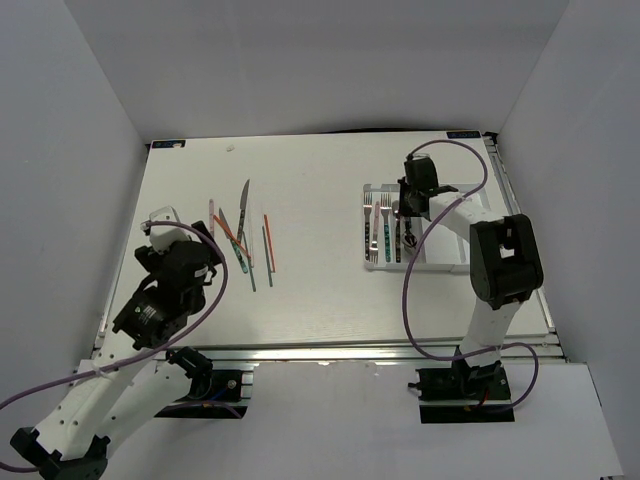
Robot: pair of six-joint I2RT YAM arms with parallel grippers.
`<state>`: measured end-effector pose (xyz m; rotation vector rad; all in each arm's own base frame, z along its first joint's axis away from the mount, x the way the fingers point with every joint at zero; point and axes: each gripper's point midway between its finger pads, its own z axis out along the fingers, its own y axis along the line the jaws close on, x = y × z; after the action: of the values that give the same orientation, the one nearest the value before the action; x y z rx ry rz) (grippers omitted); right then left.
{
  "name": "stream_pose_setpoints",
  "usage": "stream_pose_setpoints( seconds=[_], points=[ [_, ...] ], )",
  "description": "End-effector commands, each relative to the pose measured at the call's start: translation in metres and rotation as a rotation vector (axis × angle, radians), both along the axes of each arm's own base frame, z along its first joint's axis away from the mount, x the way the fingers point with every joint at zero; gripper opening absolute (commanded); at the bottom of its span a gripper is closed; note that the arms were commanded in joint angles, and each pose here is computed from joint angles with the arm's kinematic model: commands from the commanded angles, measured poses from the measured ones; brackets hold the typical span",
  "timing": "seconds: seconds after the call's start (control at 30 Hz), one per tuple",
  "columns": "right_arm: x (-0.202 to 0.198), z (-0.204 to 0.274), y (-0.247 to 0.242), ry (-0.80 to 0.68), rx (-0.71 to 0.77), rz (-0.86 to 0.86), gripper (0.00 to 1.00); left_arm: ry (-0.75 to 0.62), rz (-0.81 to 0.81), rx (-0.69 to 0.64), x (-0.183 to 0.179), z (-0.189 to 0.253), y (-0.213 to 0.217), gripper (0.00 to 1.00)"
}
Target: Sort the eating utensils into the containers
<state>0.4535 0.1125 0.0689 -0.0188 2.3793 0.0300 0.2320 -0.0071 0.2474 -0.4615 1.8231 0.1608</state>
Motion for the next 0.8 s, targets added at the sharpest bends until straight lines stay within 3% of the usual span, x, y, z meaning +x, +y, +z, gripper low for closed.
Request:
stream_pose_setpoints(
  seconds=[0.0, 0.1, 0.27, 0.33, 0.43, 0.47, 0.5, 0.77],
  points=[
    [0.015, 0.006, -0.002, -0.030, 0.018, -0.004, 0.00, 0.006, -0.006, 0.006, 0.002, -0.001, -0.001, 0.98],
    [0.014, 0.004, -0.005, -0.021, 0.010, -0.013, 0.00, 0.007, -0.004, 0.006, 0.002, 0.000, -0.001, 0.98],
    [0.010, 0.014, -0.002, -0.026, 0.038, -0.015, 0.24, 0.004, -0.007, 0.005, 0.002, 0.000, -0.001, 0.98],
    [0.007, 0.023, 0.000, -0.036, 0.052, -0.011, 0.28, 0.002, -0.005, 0.004, 0.002, 0.001, -0.001, 0.98],
    [0.007, 0.040, 0.002, -0.054, 0.074, -0.003, 0.50, 0.000, 0.007, 0.004, 0.001, 0.002, 0.001, 0.98],
    [0.006, 0.044, 0.002, -0.057, 0.074, -0.002, 0.83, -0.001, 0.008, 0.004, 0.001, 0.003, 0.001, 0.98],
    [0.008, 0.055, 0.003, -0.076, 0.081, -0.003, 0.89, -0.004, 0.010, 0.003, 0.001, 0.004, 0.002, 0.98],
    [-0.021, 0.121, 0.020, -0.160, 0.148, 0.006, 0.89, 0.026, 0.019, -0.061, 0.018, -0.006, -0.017, 0.98]
  ],
)
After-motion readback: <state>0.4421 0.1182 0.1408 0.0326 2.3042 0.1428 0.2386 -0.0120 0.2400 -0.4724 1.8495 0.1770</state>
